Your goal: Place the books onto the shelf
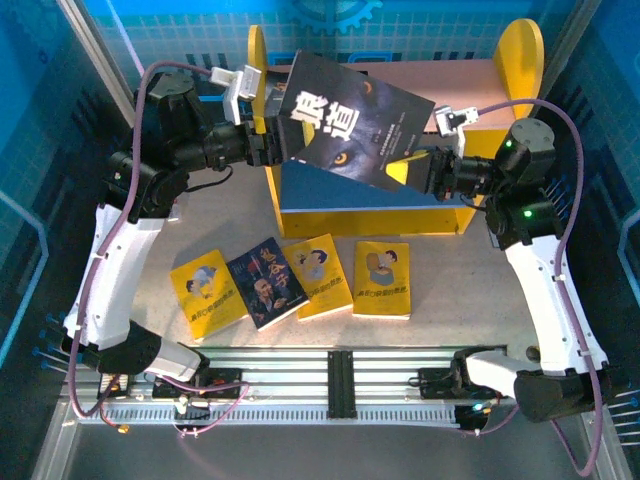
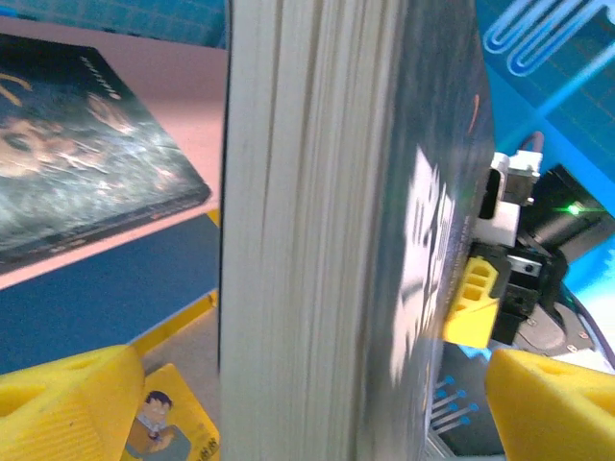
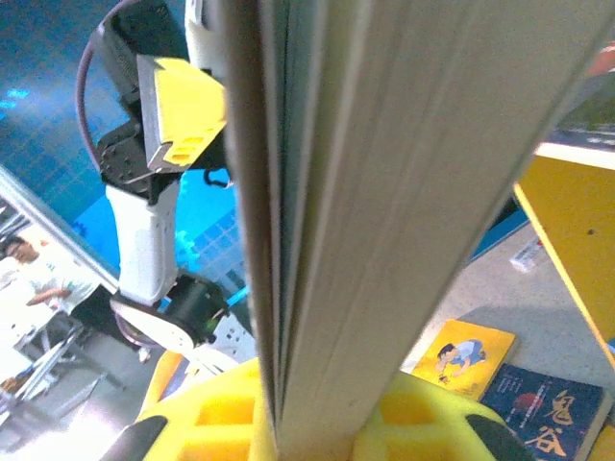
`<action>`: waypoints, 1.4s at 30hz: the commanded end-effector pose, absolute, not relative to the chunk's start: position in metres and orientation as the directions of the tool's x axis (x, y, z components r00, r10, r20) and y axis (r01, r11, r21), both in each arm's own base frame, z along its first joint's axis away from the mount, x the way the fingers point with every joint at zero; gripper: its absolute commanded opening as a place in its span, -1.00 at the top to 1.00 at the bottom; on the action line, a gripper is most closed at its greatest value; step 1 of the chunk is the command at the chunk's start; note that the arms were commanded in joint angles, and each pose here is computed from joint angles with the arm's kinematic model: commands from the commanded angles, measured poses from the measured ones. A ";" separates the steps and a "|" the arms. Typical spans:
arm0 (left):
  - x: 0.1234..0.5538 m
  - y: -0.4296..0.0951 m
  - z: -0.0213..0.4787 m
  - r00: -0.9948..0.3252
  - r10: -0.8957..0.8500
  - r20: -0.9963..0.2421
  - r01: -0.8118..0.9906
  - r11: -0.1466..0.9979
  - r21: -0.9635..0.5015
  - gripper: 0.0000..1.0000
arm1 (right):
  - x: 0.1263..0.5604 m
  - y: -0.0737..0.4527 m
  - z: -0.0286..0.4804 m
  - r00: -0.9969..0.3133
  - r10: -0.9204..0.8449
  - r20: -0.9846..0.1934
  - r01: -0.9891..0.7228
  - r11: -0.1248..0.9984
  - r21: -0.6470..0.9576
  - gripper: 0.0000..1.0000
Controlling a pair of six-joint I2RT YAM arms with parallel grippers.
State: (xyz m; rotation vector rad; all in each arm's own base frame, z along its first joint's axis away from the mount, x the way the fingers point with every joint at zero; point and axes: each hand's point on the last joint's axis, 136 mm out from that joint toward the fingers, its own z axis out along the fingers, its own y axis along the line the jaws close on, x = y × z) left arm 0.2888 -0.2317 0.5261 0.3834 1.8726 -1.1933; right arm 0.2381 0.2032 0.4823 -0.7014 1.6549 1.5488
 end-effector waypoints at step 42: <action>0.263 -0.216 0.577 -0.437 -0.348 -0.829 0.790 0.293 -0.539 1.00 | 0.264 0.207 0.511 -0.568 0.234 -0.789 -0.777 0.164 0.608 -0.34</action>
